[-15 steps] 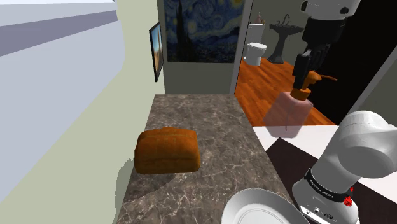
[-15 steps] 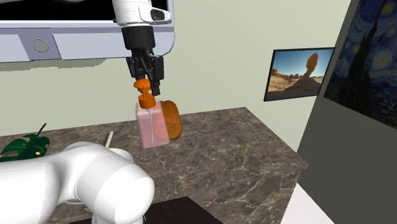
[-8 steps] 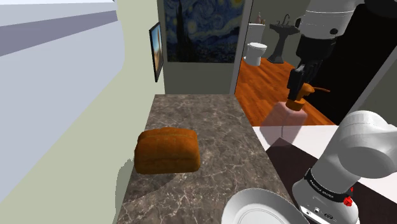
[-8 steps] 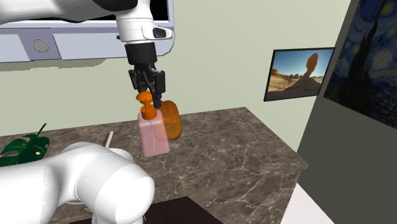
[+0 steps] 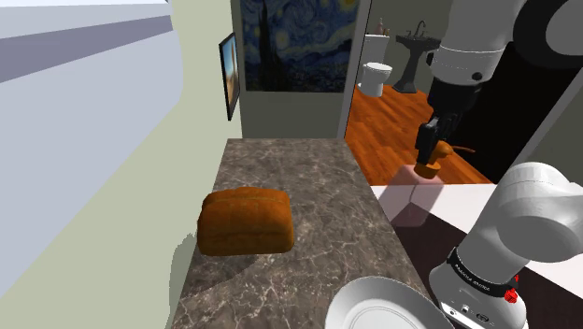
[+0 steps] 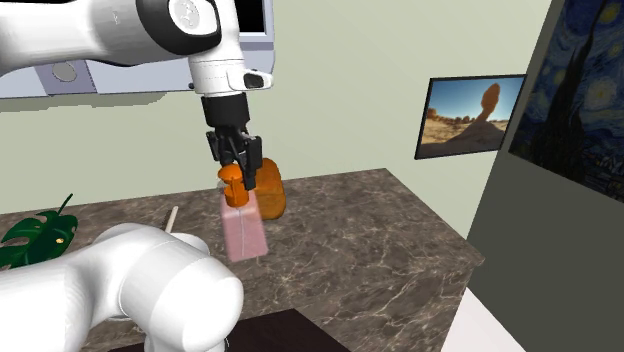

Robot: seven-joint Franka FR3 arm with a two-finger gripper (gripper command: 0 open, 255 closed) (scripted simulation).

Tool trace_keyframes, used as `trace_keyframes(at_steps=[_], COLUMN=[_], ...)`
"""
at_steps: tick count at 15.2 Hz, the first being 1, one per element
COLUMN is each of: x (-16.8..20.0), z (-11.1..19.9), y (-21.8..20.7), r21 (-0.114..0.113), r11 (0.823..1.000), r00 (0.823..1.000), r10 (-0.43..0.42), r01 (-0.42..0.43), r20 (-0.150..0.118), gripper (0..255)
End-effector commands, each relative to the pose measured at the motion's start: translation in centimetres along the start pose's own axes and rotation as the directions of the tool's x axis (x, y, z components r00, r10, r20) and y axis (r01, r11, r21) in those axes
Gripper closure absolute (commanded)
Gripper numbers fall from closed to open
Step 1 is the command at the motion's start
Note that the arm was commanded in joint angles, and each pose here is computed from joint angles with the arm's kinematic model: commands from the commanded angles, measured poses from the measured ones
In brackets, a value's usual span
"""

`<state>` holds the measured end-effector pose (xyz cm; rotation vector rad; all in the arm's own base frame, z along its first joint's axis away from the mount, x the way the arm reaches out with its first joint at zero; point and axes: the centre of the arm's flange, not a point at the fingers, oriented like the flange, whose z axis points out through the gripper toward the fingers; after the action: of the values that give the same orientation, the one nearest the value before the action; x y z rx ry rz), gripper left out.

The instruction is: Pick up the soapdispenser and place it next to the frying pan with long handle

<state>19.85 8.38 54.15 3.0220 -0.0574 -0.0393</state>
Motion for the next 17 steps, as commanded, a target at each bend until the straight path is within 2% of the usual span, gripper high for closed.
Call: trace_keyframes(at_steps=[1,17], x=[0.1,0.3], z=[1.1,9.5], y=[-0.2,-1.2], r21=[0.000,0.000], r11=[1.000,1.000], r00=[1.000,1.000], r10=[0.000,0.000], r01=[0.000,0.000], r20=[0.000,0.000], gripper=[255,255])
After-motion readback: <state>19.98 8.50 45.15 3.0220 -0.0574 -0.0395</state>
